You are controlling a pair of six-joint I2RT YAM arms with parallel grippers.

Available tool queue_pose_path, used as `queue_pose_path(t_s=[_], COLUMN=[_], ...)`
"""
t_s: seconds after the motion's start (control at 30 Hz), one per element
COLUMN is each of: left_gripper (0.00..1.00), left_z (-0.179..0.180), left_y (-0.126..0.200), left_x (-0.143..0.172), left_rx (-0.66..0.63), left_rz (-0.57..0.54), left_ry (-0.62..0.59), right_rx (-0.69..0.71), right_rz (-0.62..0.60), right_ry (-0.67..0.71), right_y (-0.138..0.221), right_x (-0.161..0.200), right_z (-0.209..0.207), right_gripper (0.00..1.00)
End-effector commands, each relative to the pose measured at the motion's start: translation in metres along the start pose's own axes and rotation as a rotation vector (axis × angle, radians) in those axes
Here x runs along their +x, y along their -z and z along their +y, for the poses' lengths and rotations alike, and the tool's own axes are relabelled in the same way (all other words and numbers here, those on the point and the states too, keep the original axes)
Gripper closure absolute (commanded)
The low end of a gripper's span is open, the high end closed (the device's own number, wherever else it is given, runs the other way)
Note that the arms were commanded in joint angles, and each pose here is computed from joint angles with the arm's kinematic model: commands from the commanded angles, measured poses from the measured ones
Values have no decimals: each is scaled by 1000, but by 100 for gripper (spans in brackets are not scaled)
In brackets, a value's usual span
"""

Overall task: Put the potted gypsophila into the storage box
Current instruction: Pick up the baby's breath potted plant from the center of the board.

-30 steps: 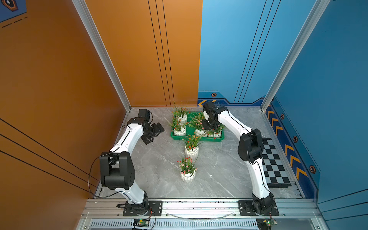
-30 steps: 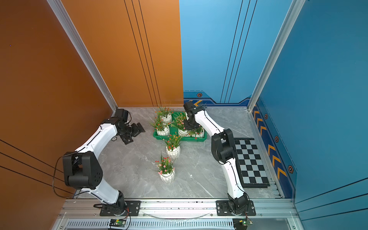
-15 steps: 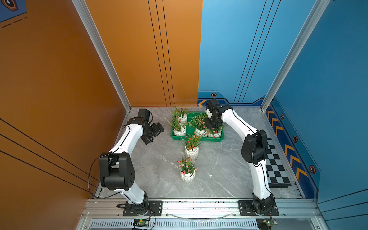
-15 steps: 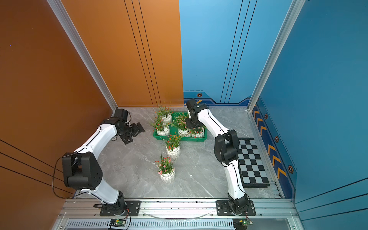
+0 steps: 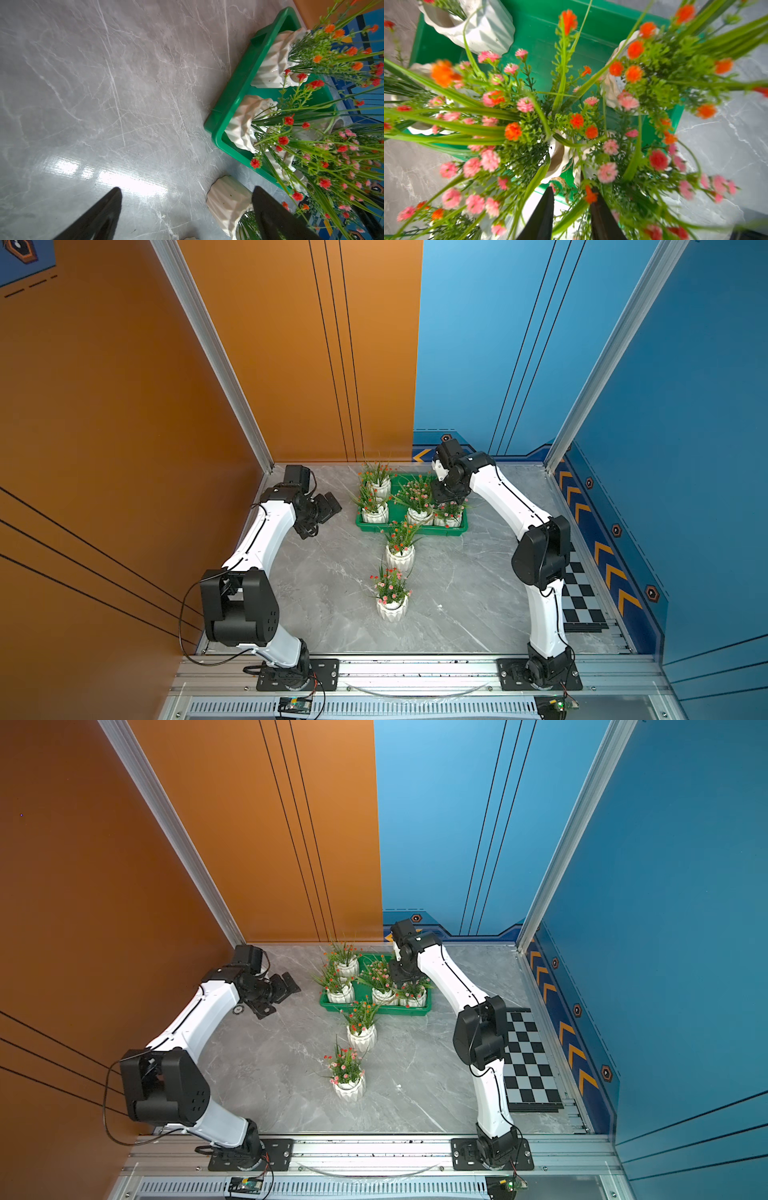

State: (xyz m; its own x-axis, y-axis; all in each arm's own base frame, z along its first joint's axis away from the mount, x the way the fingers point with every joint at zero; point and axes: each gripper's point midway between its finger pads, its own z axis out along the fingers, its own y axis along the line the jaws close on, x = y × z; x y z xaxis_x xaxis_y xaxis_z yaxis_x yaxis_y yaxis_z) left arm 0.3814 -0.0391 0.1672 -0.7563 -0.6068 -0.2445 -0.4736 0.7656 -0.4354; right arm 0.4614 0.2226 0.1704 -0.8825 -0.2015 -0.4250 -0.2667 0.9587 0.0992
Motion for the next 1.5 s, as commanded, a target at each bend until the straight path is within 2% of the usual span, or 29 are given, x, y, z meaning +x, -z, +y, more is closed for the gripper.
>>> queue_pose_path(t_s=[0.0, 0.2, 0.27, 0.33, 0.53, 0.77, 0.93, 1.13, 1.47], left_gripper=[2, 2, 2, 2, 2, 2, 2, 2, 1], left_z=[-3, 0, 2, 3, -2, -21, -16, -10, -33], left_y=[9, 19, 23, 27, 39, 50, 36, 10, -24], left_x=[7, 14, 18, 23, 44, 86, 121, 138, 142], left_rx=[19, 25, 25, 26, 46, 94, 68, -30, -82], left_rz=[-1, -18, -24, -29, -47, -32, 40, 83, 108], left_ry=[-9, -19, -23, -29, -101, -341, -449, -456, -446], right_rx=[1, -22, -25, -18, 10, -14, -3, -4, 5], right_rz=[-40, -101, -117, -132, -136, -136, -100, -66, -54], right_ry=[-24, -41, -57, -74, -140, -284, -331, -383, -430], right_y=[38, 74, 86, 97, 119, 122, 115, 104, 96], right_x=[-1, -4, -2, 3, 33, 88, 128, 163, 179], right_z=[-4, -10, -16, -25, -57, -91, -104, -113, -125], right_gripper=[67, 62, 50, 33, 0, 0, 0, 0, 0])
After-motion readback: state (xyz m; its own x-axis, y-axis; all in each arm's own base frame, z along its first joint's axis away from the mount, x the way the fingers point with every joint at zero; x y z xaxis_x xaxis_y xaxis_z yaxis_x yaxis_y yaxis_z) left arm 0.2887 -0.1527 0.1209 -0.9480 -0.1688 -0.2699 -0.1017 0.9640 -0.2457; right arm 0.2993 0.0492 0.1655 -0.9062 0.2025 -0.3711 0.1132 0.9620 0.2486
